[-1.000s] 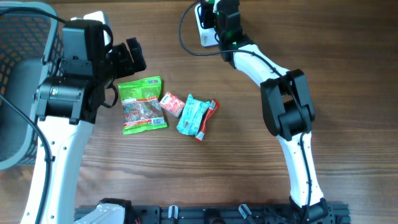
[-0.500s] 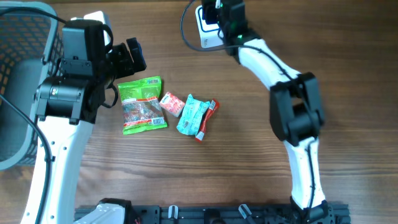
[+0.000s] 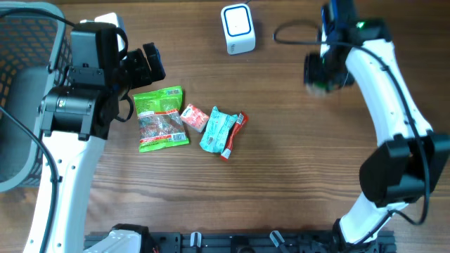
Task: Scan the item barcode
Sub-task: 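Carry jar right and set it down on the table, release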
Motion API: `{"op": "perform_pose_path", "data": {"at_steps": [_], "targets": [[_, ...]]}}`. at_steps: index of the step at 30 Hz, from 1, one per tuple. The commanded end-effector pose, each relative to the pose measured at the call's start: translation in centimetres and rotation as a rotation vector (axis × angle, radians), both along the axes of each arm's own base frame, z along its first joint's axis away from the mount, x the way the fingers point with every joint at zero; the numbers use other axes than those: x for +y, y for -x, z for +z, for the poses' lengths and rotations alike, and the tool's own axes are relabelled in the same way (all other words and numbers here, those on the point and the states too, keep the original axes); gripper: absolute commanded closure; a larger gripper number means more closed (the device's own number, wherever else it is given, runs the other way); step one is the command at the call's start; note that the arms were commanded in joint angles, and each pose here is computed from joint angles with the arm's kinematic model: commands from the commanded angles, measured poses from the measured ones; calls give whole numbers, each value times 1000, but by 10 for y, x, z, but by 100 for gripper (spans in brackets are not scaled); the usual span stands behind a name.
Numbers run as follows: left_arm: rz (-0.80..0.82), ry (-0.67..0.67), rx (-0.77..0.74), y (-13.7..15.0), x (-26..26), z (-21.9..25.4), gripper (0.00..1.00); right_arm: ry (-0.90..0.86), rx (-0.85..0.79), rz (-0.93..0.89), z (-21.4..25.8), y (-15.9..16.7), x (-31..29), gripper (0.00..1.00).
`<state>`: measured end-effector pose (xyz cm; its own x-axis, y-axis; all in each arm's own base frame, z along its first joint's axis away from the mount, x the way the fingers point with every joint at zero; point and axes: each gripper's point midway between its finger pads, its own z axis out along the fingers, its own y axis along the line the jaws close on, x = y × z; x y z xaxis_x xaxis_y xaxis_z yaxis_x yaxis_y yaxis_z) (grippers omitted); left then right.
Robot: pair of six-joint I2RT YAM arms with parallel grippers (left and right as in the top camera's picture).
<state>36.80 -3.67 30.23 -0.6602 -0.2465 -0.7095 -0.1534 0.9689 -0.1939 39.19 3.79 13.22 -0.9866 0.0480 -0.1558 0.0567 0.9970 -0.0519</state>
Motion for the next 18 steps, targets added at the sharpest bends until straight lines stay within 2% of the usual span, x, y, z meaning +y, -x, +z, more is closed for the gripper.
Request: {"op": "perform_pose_path", "data": {"at_steps": [1,4,8,9,10,13,14,16,18], "targets": [[-4,-14,-10,-1,1,3,0,3,117,-28,-61,27,-15,79],[-4,-14,-10,-1,1,3,0,-55,139,-31,-89,38,-16,79],[-4,-14,-10,-1,1,3,0,-56,160,-28,-103,47,-22,76],[-4,-14,-10,-1,1,3,0,-56,159,-28,-104,47,-22,71],[-4,-14,-10,-1,1,3,0,-56,159,-29,-104,47,-22,61],[-4,-14,-10,-1,1,3,0,-55,160,-25,-104,48,-22,18],[-4,-14,-10,-1,1,3,0,-55,161,-25,-104,48,-22,9],[-4,-14,-10,-1,1,3,0,-55,168,-26,-104,49,-22,0],[-4,-14,-10,-1,1,3,0,-55,170,-27,-104,50,-22,0]]}}
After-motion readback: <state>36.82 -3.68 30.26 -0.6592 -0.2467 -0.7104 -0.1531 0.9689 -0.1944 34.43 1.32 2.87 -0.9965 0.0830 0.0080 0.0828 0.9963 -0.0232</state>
